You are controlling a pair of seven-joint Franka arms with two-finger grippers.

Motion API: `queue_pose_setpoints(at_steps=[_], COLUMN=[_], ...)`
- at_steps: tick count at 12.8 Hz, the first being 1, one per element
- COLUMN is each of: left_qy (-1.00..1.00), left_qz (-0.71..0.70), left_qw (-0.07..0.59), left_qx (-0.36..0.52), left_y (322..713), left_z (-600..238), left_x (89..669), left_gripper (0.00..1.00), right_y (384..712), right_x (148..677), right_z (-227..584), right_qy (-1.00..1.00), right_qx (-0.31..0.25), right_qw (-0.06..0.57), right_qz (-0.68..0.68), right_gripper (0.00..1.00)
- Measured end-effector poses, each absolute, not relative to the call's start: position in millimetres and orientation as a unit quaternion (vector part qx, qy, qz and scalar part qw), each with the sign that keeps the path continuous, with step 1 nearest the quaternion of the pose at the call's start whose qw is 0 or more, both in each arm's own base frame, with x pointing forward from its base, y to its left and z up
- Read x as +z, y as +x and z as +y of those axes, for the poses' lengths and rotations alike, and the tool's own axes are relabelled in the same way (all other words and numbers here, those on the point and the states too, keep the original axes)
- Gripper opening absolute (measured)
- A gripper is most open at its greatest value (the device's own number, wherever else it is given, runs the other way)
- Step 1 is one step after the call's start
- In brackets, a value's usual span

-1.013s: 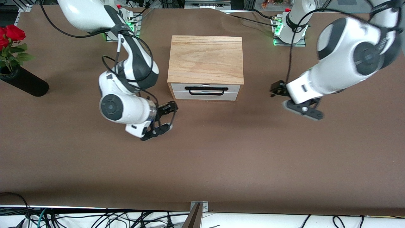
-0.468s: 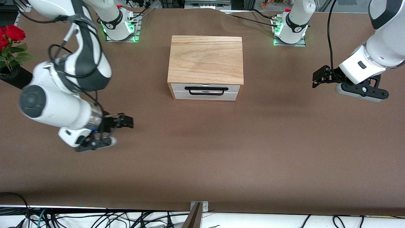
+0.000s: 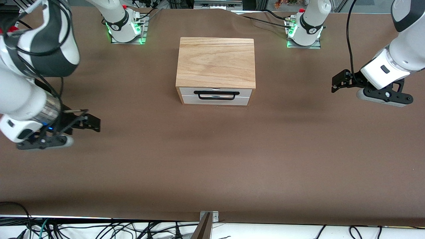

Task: Close drawer with both arms simultaneously

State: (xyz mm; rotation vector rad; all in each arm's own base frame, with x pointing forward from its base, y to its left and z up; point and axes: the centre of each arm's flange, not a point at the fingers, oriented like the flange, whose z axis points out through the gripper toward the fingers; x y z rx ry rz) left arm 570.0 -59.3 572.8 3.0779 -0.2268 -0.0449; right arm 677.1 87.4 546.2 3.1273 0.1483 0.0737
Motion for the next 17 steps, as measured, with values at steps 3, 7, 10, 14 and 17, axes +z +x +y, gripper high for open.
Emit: queue_pose_setpoints(at_steps=[3,7,10,14,17], left_qy=[0.998,0.998,0.999,0.999,0.999], left_qz=[-0.057,-0.044,-0.029,-0.020,-0.019], left_qw=[0.028,0.038,0.041,0.041,0.041], left_qx=[-0.011,-0.008,-0.002,0.022,0.020], left_y=[572,573,574,575,576], left_z=[-40,-30,-12,-1,0], left_x=[576,579,583,607,606], left_gripper=[1.00,1.00,1.00,1.00,1.00], right_y=[650,618,603,587,582], right_x=[586,624,633,632,625], right_z=[61,39,33,39,35], right_qy=[0.998,0.998,0.999,0.999,0.999], right_qx=[0.041,0.048,0.036,0.025,0.014], right_qw=[0.003,0.022,0.023,0.020,0.020], right_qz=[0.043,0.033,0.031,0.034,0.031], right_gripper=[1.00,1.00,1.00,1.00,1.00])
